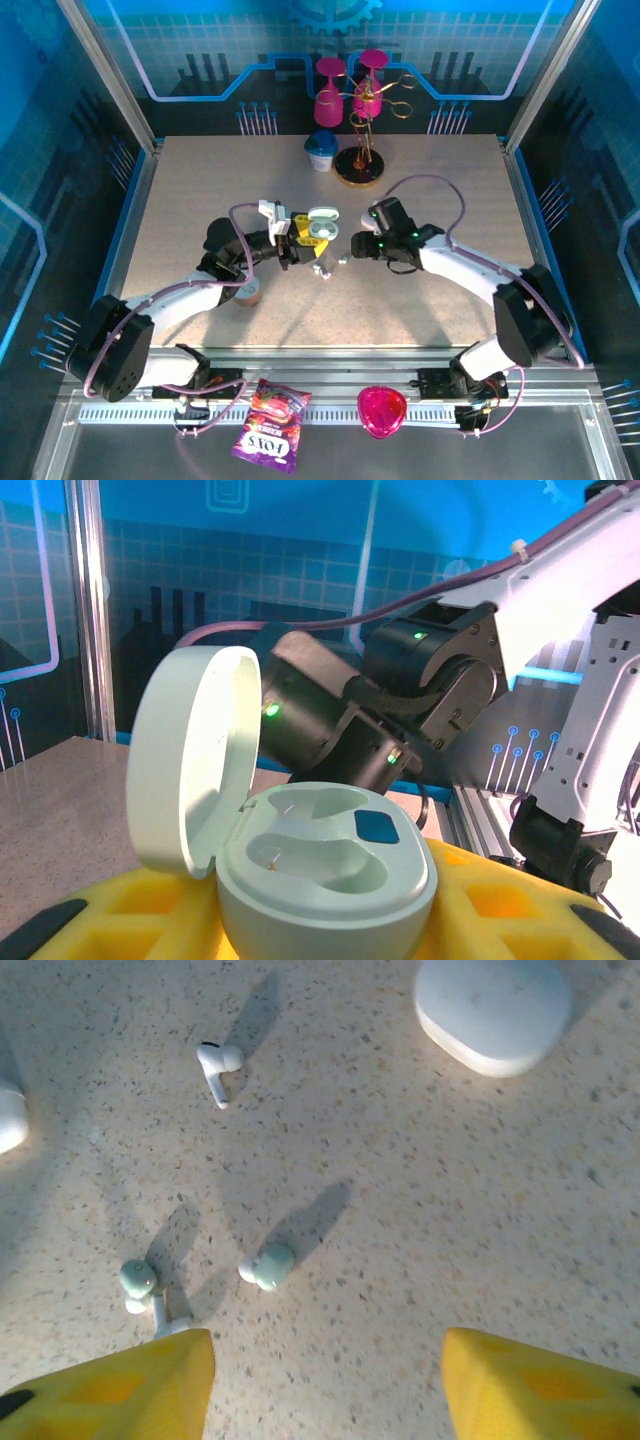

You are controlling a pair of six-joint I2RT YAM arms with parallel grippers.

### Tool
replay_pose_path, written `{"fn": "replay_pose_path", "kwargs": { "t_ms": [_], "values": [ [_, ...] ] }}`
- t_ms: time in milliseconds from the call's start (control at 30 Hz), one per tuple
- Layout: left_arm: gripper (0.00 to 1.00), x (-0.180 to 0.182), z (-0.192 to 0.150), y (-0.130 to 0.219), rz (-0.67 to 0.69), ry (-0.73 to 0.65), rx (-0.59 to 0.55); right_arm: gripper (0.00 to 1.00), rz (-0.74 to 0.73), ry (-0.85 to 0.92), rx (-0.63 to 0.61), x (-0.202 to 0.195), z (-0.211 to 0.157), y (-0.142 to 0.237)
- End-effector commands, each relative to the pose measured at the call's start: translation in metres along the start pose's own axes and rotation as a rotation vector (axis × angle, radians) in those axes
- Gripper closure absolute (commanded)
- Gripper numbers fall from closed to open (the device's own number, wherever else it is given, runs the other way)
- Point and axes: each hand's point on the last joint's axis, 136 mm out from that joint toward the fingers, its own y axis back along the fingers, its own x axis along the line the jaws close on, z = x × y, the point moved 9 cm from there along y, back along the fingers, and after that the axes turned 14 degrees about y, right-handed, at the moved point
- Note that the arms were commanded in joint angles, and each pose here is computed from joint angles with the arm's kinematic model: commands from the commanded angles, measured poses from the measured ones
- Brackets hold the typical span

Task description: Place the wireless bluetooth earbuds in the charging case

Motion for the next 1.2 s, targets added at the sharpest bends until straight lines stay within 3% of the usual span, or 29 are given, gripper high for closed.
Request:
{"fn": "replay_pose_path", "kwargs": {
  "t_ms": [0, 300, 633, 1167],
  "values": [
    [0.58, -0.005, 0.003, 0.005, 0.008, -0.047, -0.014, 0.47, -0.138, 0.027, 0.033, 0.007, 0.008, -0.01],
    [0.57, -0.013, 0.007, 0.01, 0.013, -0.078, -0.007, 0.59, -0.195, 0.111, 0.15, 0.028, 0.019, -0.047],
    [0.57, -0.014, 0.008, 0.01, 0.007, -0.079, -0.007, 0.61, -0.22, 0.193, 0.267, 0.042, 0.019, -0.081],
    [0.57, -0.013, 0.006, 0.01, 0.007, -0.074, -0.003, 0.66, -0.185, 0.223, 0.357, 0.046, 0.001, -0.089]
  ]
}}
